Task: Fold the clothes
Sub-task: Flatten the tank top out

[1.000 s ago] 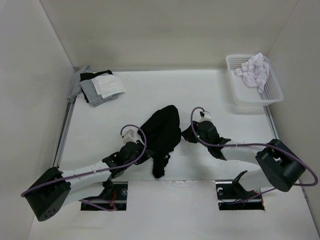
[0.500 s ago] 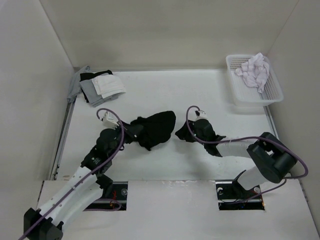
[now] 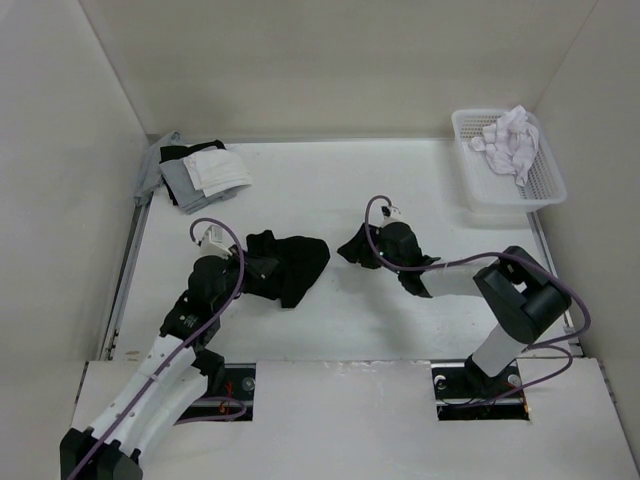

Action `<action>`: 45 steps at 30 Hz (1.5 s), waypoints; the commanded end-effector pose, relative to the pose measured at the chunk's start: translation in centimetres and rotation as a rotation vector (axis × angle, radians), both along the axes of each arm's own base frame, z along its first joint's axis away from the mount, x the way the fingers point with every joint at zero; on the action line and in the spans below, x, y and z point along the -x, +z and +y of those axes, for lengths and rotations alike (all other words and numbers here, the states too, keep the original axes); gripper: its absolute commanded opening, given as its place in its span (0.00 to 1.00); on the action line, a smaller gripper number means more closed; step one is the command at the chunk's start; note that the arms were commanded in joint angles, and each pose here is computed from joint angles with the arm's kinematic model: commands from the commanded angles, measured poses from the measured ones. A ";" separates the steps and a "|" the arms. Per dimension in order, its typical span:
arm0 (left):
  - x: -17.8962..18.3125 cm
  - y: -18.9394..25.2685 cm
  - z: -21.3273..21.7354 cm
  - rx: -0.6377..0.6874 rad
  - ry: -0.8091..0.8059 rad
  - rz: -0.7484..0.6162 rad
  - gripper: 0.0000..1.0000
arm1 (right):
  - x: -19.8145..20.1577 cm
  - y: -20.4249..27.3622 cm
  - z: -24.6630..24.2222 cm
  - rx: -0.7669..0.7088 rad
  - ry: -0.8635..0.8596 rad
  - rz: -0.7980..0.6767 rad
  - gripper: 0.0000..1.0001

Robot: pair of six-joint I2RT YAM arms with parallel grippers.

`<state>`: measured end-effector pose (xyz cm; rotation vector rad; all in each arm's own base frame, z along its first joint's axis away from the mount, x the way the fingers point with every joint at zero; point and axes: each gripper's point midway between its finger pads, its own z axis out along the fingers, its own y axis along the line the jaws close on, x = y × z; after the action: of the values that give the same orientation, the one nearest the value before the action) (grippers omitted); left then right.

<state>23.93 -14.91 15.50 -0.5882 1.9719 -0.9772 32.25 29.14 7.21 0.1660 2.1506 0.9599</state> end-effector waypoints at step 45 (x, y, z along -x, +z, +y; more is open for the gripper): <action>1.5 -1.8 5.7 -0.064 0.184 0.031 0.09 | 0.0 -0.1 5.8 -0.103 0.112 0.006 0.55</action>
<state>21.00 -9.68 11.83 -0.7504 2.0196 -0.7953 31.25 33.21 5.49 0.1220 2.2051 1.0710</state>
